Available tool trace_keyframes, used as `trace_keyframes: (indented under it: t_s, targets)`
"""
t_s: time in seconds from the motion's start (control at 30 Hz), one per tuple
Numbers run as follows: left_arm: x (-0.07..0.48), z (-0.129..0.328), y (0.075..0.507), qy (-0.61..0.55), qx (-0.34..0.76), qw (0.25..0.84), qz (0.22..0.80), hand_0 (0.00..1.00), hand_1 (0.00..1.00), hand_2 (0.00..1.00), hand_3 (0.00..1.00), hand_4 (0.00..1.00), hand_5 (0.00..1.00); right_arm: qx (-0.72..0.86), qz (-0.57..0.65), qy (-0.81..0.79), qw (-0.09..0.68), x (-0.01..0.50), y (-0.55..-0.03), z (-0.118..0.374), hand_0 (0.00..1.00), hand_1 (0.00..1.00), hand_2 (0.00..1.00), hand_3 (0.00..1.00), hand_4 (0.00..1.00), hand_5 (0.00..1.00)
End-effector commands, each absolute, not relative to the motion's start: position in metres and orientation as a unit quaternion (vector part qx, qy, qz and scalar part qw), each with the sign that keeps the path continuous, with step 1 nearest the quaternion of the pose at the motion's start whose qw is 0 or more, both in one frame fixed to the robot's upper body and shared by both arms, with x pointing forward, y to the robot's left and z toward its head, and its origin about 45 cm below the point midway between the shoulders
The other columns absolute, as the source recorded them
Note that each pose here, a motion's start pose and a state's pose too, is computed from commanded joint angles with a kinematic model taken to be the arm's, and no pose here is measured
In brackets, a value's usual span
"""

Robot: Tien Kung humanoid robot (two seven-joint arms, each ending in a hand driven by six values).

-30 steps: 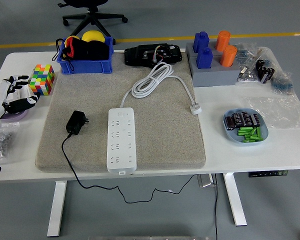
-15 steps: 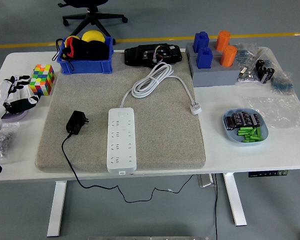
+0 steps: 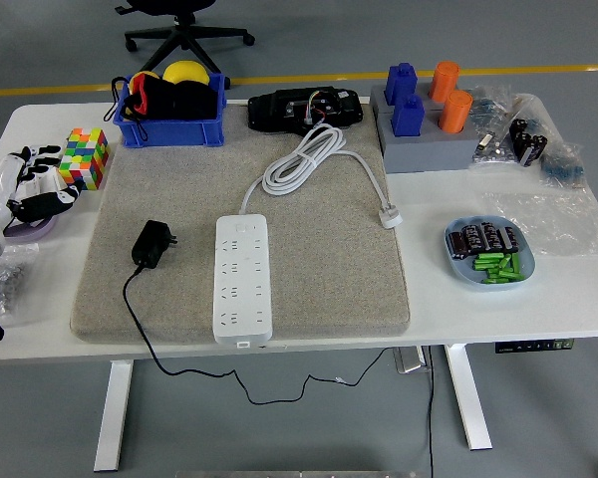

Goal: Pull the plug out,throw it away,press the button

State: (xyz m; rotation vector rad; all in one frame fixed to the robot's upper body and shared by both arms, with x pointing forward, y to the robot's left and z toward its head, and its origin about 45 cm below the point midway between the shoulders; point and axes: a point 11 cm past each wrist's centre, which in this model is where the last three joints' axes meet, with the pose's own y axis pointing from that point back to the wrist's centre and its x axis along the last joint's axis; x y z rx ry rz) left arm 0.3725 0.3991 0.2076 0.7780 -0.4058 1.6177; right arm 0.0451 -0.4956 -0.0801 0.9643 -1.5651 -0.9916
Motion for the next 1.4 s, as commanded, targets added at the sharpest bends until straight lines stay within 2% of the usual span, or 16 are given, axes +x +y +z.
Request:
trace_keyframes:
  t_s: [1.4]
  targets:
    - [0.3705,0.2094,0.3995,-0.178,0.335,0.605,0.7,0.823,0.807,0.775,0.805,0.717,0.209,0.397,-0.414,-0.647,0.502,0.0406,-0.4939,-0.0815,0.804,0.696,0.684,0.667,0.769,0.659]
